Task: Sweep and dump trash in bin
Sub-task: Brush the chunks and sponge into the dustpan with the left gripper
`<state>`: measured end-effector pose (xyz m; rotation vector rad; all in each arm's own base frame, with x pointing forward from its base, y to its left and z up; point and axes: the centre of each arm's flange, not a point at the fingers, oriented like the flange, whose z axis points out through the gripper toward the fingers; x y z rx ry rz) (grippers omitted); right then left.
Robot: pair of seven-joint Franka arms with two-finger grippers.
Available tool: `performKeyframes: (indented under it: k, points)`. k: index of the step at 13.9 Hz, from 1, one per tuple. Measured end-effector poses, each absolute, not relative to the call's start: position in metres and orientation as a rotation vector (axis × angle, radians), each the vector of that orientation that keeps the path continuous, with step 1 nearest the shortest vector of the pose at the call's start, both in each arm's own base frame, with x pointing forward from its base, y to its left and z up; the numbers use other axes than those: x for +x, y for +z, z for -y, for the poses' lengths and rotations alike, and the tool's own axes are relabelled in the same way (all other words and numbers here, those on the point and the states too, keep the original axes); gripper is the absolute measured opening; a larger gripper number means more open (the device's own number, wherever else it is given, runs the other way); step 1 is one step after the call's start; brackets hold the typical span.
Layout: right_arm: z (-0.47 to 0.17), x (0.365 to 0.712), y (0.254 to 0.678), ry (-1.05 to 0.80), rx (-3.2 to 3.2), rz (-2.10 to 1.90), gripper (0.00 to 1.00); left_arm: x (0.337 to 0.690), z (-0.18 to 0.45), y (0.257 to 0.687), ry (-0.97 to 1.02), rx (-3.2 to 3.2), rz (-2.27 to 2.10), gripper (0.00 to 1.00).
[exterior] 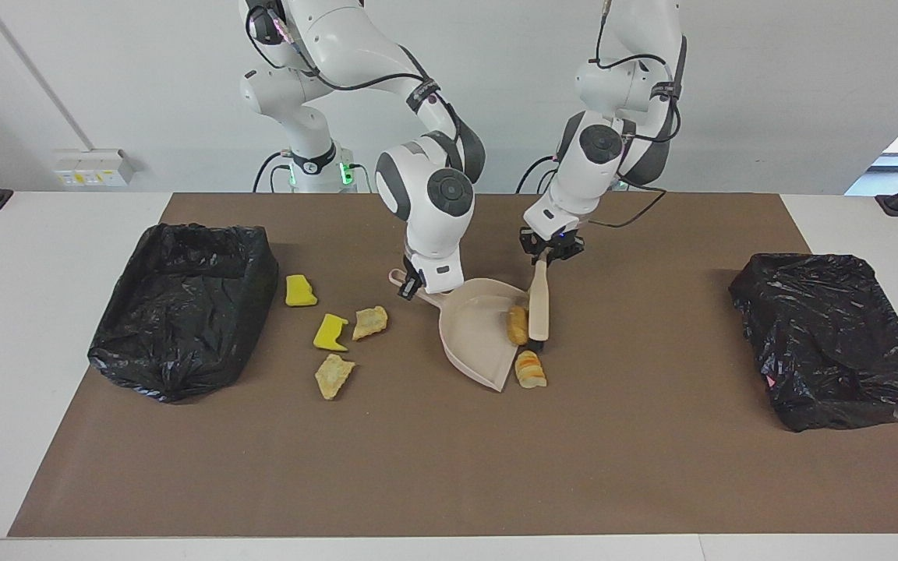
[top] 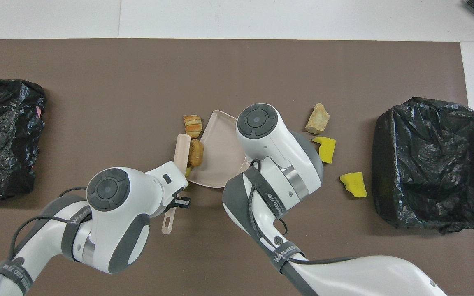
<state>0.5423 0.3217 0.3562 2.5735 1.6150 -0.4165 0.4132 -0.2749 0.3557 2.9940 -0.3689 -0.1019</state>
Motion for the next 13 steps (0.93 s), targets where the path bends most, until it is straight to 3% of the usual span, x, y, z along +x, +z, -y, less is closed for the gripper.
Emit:
performKeyframes:
  k: [4,9,13]
  points:
    - [-0.322,0.542,0.356,-0.416,2.573,-1.615,0.32,0.412,0.304,0.381,-0.08,2.923,0.339,0.26]
    - [-0.322,0.542,0.356,-0.416,2.573,-1.616,0.32,0.47,0.253,0.433,-0.092,2.91,0.156,0.26]
    - [-0.322,0.542,0.356,-0.416,2.573,-1.617,0.32,0.512,0.225,0.405,-0.129,2.957,0.142,0.26]
